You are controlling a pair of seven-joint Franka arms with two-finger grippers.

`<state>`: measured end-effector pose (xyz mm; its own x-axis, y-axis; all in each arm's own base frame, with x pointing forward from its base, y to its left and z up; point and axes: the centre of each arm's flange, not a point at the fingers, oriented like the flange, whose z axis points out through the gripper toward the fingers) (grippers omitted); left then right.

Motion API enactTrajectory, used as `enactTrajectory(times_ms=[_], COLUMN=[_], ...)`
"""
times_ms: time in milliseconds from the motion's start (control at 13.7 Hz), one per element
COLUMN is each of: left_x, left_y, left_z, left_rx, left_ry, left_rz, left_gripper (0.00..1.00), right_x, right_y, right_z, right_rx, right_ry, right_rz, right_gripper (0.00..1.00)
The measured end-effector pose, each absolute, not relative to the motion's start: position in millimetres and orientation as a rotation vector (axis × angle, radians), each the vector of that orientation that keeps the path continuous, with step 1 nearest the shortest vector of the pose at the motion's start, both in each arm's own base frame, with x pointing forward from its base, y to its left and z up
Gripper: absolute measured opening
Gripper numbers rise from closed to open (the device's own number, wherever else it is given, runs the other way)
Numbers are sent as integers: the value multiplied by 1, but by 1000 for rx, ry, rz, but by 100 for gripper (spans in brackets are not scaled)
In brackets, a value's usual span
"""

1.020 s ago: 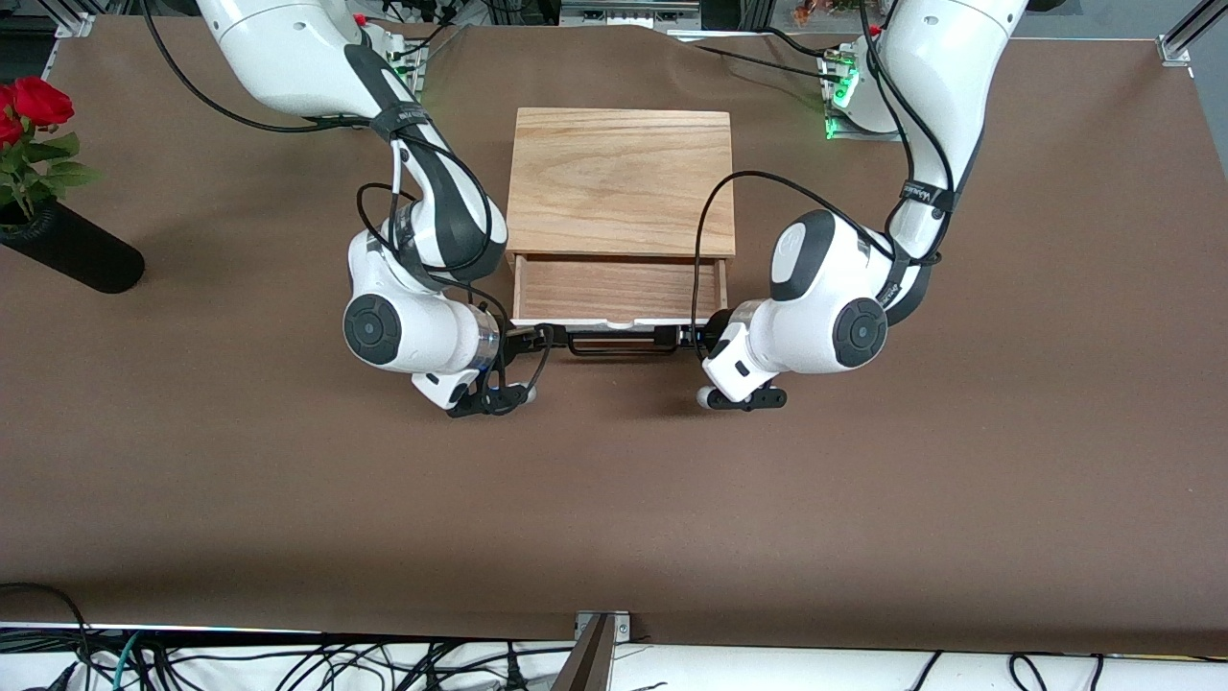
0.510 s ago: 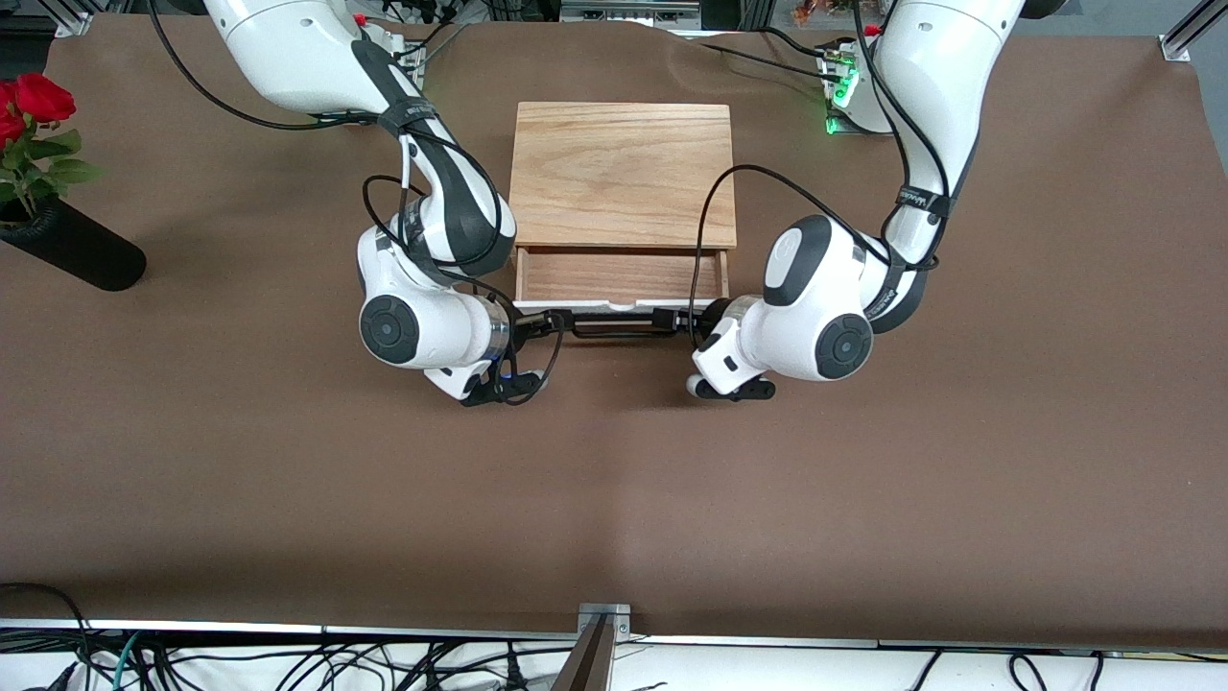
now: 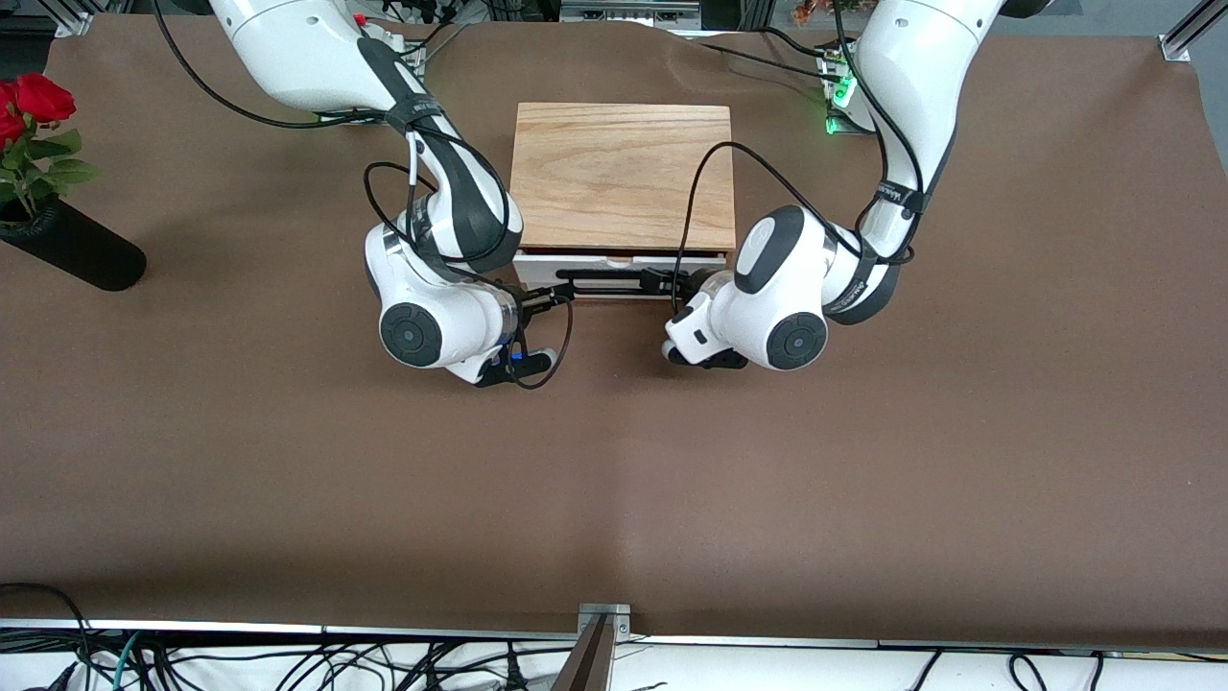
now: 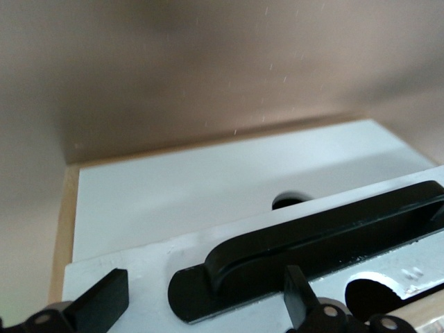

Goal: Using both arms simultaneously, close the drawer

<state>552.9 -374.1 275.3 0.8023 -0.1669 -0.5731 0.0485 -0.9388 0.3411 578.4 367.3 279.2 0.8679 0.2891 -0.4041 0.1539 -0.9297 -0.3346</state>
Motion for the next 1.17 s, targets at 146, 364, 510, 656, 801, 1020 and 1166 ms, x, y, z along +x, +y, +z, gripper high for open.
enactTrajectory(times_ms=[146,364,510,656,801,1020,1166], left_x=[546,546,548,556,576,606,614], left_y=[-377,-377,-375,-365,-344,-294,-266], left_z=[271,271,272,280,301,356,403], left_rx=[2651,2651,2650,2646,2651,2806,2941], left_ry=[-97,-97,-94,-75,-41,-40,-73], left_rz=[-918,-918,-918,-903,-838,-650,-503], left_gripper=[100,100,100,100,100,100,100], right_x=[572,563,558,558,558,578,606], right_y=[366,364,364,364,363,352,334], right_z=[277,270,269,269,269,280,296], right_rx=[-2742,-2730,-2724,-2723,-2723,-2738,-2749], right_ry=[-345,-362,-371,-372,-371,-333,-280], right_rz=[725,829,870,880,879,785,657], right_gripper=[100,100,100,100,100,100,100])
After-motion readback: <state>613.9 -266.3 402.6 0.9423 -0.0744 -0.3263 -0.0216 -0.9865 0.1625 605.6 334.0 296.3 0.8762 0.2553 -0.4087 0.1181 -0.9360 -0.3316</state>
